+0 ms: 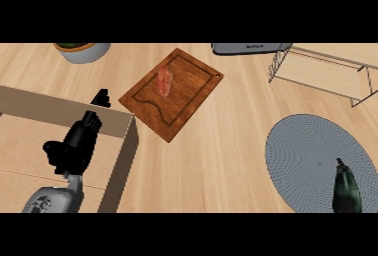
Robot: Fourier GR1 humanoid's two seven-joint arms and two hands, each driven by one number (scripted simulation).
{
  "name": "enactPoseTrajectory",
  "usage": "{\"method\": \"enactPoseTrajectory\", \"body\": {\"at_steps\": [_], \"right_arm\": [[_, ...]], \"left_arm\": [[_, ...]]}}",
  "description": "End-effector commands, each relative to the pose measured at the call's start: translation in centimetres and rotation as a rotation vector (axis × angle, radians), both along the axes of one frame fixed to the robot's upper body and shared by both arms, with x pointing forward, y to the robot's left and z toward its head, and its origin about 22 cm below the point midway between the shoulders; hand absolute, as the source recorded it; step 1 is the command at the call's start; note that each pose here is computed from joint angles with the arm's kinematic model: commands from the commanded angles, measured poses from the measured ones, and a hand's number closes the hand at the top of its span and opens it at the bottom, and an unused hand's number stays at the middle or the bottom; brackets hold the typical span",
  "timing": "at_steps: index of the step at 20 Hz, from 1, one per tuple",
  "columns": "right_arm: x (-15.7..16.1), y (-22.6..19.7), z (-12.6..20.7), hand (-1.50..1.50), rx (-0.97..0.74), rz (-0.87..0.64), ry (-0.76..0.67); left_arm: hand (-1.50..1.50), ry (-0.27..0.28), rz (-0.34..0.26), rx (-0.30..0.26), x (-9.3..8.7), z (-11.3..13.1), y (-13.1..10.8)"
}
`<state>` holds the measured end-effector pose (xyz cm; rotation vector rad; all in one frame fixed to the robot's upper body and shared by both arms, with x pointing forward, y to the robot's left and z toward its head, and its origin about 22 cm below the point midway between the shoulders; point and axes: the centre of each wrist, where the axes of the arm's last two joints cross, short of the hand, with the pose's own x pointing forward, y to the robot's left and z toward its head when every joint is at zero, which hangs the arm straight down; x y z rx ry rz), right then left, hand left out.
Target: Pick the tomato from the placemat and place it in the tiered shelf
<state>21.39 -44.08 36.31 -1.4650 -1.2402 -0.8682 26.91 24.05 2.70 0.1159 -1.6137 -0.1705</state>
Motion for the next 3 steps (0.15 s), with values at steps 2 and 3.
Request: {"method": "enactPoseTrajectory", "body": {"at_steps": [2,3], "right_arm": [[-7.5,-0.6,0.9,-1.5,0.012,0.009,0.066],[-8.2,-0.5,-0.9,-1.5,0.034,0.05,0.059]], "left_arm": [[0.0,0.052,0.014,0.061,-1.2,-0.6,1.2],[0.0,0.044,0.042,0.037,0.3,-0.2,0.4]]}}
